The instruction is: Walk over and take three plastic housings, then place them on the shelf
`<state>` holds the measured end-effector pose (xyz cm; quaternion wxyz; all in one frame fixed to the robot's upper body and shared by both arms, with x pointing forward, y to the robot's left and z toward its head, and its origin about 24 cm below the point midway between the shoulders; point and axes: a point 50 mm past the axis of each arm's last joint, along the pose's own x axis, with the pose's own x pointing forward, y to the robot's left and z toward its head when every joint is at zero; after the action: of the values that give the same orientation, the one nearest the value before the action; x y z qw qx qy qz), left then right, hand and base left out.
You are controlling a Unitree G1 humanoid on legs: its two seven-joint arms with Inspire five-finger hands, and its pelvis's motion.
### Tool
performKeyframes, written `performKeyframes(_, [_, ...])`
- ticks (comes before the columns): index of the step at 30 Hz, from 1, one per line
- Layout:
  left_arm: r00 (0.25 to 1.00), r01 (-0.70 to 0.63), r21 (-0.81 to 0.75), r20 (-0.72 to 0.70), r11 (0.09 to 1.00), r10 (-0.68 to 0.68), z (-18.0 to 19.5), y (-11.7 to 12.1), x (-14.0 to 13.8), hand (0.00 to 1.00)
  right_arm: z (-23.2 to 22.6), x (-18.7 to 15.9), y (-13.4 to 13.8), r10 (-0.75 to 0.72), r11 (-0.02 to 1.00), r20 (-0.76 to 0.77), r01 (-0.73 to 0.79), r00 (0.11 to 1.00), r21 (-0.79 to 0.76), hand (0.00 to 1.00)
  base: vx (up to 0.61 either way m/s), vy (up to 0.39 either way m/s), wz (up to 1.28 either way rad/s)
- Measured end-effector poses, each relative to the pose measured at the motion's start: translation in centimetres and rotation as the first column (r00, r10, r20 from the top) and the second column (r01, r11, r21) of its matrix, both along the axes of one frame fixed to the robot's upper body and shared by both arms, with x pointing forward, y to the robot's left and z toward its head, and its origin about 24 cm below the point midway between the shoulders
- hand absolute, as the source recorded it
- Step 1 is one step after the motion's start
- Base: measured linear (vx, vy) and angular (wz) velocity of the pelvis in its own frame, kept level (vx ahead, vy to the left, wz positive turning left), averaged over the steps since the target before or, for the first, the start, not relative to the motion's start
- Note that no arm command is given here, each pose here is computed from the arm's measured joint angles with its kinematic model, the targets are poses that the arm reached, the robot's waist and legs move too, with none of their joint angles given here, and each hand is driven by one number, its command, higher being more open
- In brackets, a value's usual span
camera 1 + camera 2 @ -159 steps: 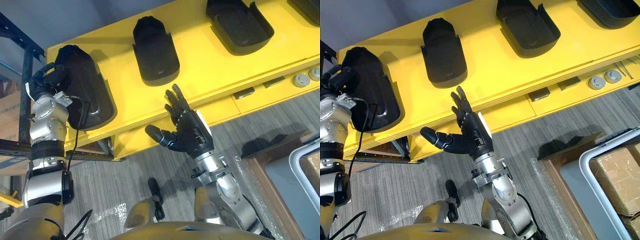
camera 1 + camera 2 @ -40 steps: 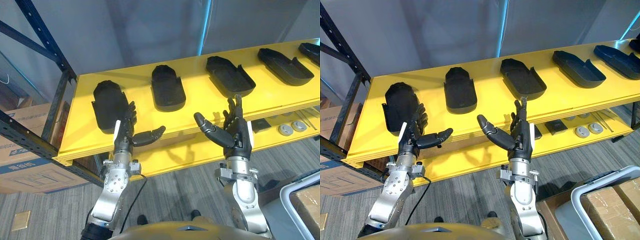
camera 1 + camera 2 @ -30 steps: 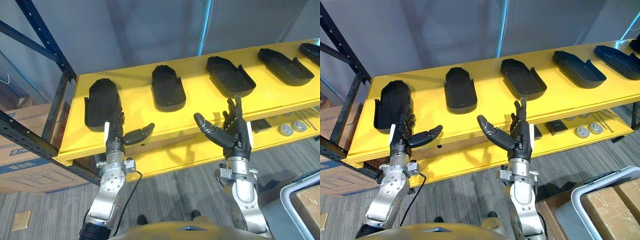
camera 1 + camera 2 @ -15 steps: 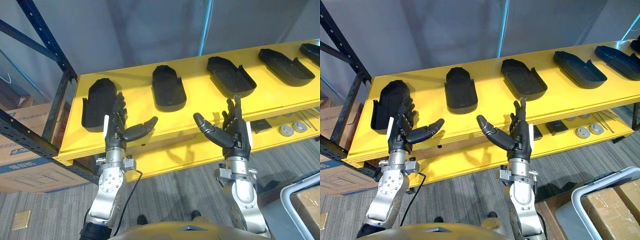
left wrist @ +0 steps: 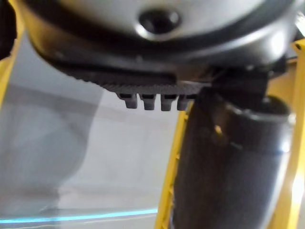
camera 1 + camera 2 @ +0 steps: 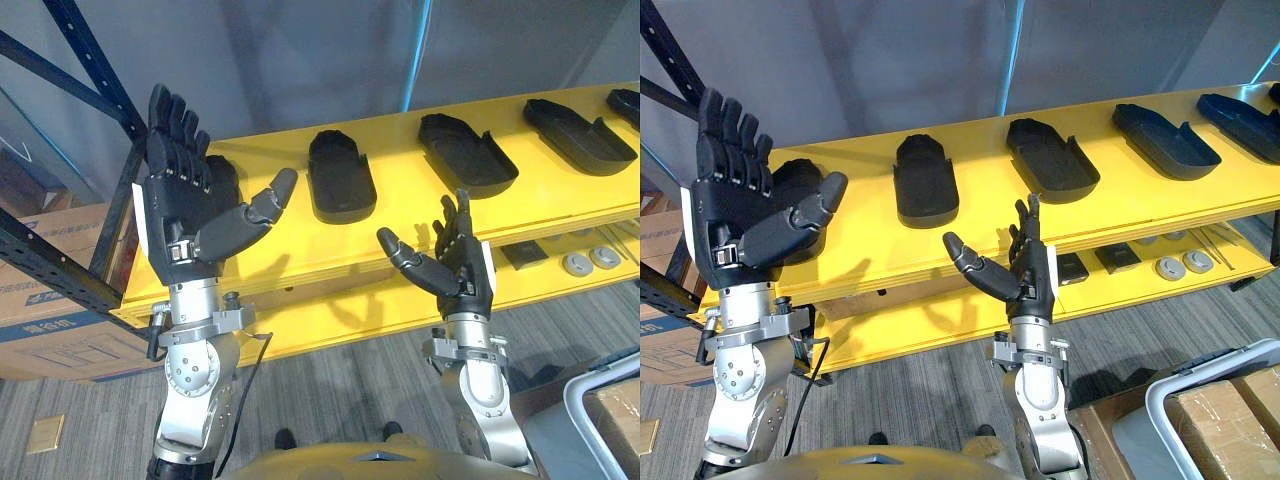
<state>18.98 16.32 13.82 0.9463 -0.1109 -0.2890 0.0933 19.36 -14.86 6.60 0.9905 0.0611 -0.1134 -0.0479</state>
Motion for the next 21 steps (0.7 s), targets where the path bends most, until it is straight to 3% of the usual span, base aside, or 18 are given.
performKeyframes(9, [0.919,-0.182,-0.001,-0.357,0.983,0.169,-4.5,2.5,-0.9,1.00,0.0,0.0,0.1,0.016,1.000,0.003,-0.016,1.000,-0.002,1.00,0.00,-0.006,0.14])
performKeyframes(14, [0.864,-0.258,0.023,-0.442,0.966,0.241,-5.9,3.8,-1.2,1.00,0.1,0.1,0.2,0.019,1.000,0.004,-0.019,1.000,-0.001,1.00,-0.01,-0.006,0.07])
performKeyframes(21, [0.813,-0.256,0.050,-0.529,0.965,0.243,-7.4,4.3,-1.3,1.00,-0.5,0.2,0.5,0.112,0.993,-0.041,-0.111,0.993,0.032,1.00,0.00,-0.001,0.01])
